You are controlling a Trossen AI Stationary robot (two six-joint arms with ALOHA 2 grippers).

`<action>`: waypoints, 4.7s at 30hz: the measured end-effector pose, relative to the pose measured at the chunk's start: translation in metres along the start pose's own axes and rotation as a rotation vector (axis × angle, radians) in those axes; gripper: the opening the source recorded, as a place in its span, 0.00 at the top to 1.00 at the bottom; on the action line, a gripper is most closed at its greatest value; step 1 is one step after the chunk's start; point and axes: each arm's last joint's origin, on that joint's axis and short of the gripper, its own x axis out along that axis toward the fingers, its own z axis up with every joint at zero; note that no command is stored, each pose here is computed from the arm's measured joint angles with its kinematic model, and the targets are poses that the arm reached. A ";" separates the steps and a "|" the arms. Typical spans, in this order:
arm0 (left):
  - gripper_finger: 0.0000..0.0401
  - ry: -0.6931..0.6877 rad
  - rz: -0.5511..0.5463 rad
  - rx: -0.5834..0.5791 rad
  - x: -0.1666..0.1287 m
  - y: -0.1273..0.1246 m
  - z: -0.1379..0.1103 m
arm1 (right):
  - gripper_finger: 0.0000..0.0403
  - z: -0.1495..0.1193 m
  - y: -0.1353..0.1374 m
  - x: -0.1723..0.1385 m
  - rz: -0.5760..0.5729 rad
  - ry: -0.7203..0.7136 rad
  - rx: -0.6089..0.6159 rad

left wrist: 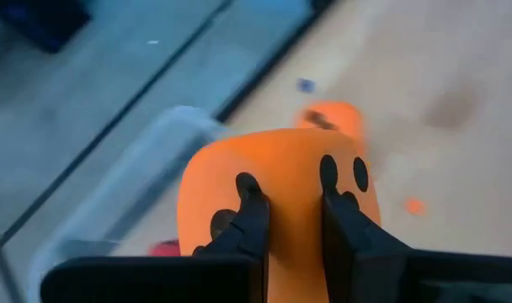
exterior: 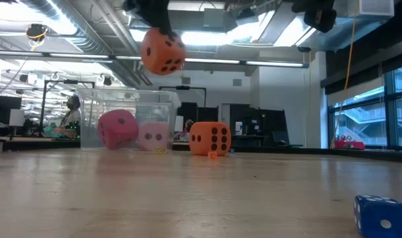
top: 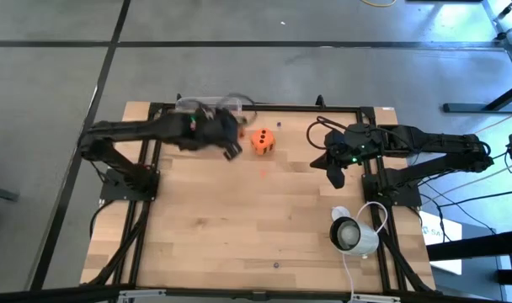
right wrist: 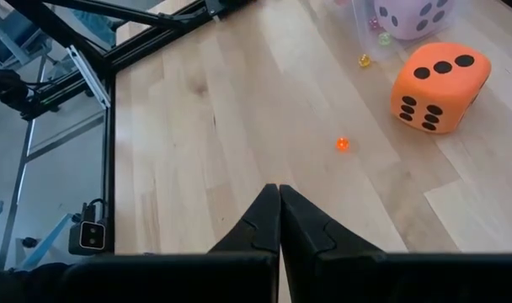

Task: Pick & Place Dice
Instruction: Put the bottom large orange die into the transparent bin, then put the small top blue die into the transparent bin

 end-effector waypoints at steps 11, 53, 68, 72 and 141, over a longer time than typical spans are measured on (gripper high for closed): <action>0.91 0.153 0.114 -0.144 0.049 0.087 0.003 | 1.00 0.001 0.001 0.000 0.006 -0.012 0.023; 0.59 0.230 -0.067 -0.220 0.111 0.100 -0.031 | 1.00 -0.001 -0.003 0.000 -0.075 -0.009 0.040; 0.45 0.171 -0.159 -0.288 0.099 0.101 -0.026 | 1.00 0.010 -0.030 -0.002 -0.128 -0.035 0.048; 0.45 0.124 -0.137 -0.313 0.085 0.106 -0.024 | 1.00 0.004 -0.049 0.001 -0.138 -0.020 0.076; 0.45 -0.004 -0.204 -0.431 0.038 0.103 -0.023 | 0.47 0.062 -0.282 0.184 -0.397 0.210 0.428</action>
